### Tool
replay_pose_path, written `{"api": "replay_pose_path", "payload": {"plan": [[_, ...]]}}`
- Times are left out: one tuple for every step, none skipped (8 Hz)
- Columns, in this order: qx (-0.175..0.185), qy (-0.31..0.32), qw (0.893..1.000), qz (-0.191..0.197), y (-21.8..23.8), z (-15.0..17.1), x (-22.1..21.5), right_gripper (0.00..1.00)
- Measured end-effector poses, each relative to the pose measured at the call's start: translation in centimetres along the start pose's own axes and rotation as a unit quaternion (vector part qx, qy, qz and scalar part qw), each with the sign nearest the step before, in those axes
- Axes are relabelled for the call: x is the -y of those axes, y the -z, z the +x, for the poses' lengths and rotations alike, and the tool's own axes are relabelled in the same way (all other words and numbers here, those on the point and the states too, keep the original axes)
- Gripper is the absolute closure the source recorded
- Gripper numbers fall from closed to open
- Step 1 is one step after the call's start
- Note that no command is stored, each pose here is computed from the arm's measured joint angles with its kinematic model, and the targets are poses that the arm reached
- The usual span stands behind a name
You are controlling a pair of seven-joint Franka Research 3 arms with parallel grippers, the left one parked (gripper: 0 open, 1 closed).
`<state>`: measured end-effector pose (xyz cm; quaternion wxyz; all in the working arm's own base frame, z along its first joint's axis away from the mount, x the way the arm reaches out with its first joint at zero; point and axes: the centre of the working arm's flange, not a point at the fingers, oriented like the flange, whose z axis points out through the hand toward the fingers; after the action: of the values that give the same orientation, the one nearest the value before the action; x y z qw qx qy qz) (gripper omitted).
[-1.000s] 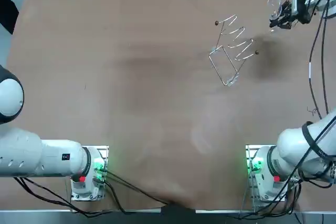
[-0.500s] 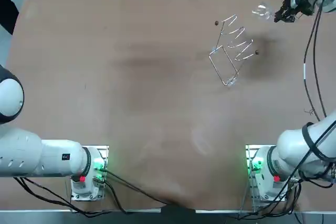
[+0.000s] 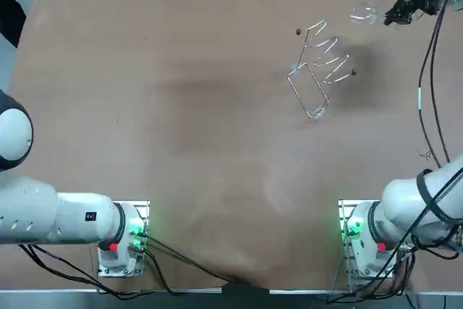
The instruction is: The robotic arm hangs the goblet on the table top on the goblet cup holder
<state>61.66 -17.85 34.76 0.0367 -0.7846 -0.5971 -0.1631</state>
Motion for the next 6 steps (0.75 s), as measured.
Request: {"api": "replay_pose_path", "payload": {"plan": [[-0.003, -0.028, 1.000, 0.008, 0.2, 0.2, 0.2, 0.89], [-0.004, -0.062, 0.998, 0.015, 0.4, 0.4, 0.3, 0.89], [-0.002, -0.100, 0.995, 0.022, 0.7, 0.7, 0.5, 0.89], [0.007, -0.137, 0.990, 0.031, 0.8, 1.1, 0.7, 0.89], [0.019, -0.171, 0.984, 0.038, 0.8, 1.3, 0.9, 0.89], [0.029, -0.202, 0.978, 0.048, 0.6, 1.6, 1.1, 0.89]]}}
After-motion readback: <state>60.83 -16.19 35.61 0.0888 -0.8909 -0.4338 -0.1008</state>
